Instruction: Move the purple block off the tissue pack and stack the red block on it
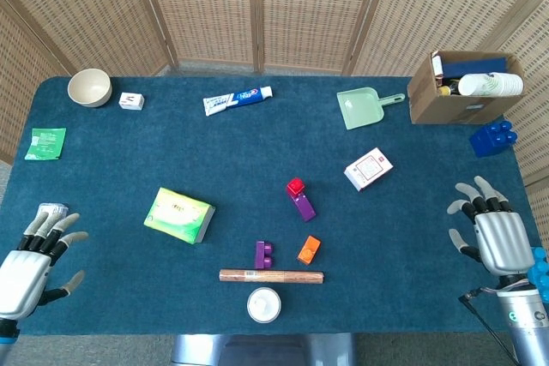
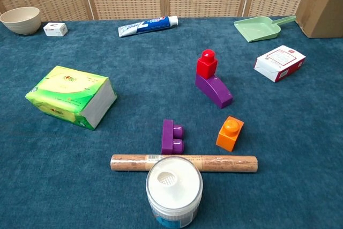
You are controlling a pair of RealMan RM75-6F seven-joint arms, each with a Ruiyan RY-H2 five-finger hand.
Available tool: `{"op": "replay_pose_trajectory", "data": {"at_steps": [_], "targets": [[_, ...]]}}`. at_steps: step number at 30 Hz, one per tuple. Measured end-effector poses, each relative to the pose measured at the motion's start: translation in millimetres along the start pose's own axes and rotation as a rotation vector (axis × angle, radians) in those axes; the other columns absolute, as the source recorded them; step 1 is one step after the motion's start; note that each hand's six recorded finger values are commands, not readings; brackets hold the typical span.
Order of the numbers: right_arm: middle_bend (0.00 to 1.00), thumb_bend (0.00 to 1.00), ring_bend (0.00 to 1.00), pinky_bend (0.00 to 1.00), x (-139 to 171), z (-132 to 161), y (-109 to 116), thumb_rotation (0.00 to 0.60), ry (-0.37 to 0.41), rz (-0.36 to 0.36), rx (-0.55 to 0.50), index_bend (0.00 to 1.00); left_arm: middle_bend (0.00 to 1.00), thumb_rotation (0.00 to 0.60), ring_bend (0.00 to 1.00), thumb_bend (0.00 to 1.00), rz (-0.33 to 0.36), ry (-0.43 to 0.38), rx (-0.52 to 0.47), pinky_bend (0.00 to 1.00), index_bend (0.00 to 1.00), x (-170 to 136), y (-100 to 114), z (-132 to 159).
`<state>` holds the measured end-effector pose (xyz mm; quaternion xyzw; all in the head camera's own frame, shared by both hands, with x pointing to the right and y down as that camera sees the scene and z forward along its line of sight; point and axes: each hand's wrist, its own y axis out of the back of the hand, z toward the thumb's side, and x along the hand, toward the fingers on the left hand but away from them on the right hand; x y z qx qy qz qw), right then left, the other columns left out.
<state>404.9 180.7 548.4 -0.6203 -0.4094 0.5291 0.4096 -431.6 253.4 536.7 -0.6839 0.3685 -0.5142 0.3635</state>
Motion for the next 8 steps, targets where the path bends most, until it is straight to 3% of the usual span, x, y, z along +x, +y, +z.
{"op": "replay_pose_trajectory", "data": {"at_steps": [8], "targets": [[0.24,0.28,0.08,0.22,5.4,-2.7,-5.2,0.6,-0.009,0.009,-0.016,0.44,0.14,0.6,0.08,0.33,0.012,-0.005,0.027,0.0,0.26,3.5,6.9,6.8]]}}
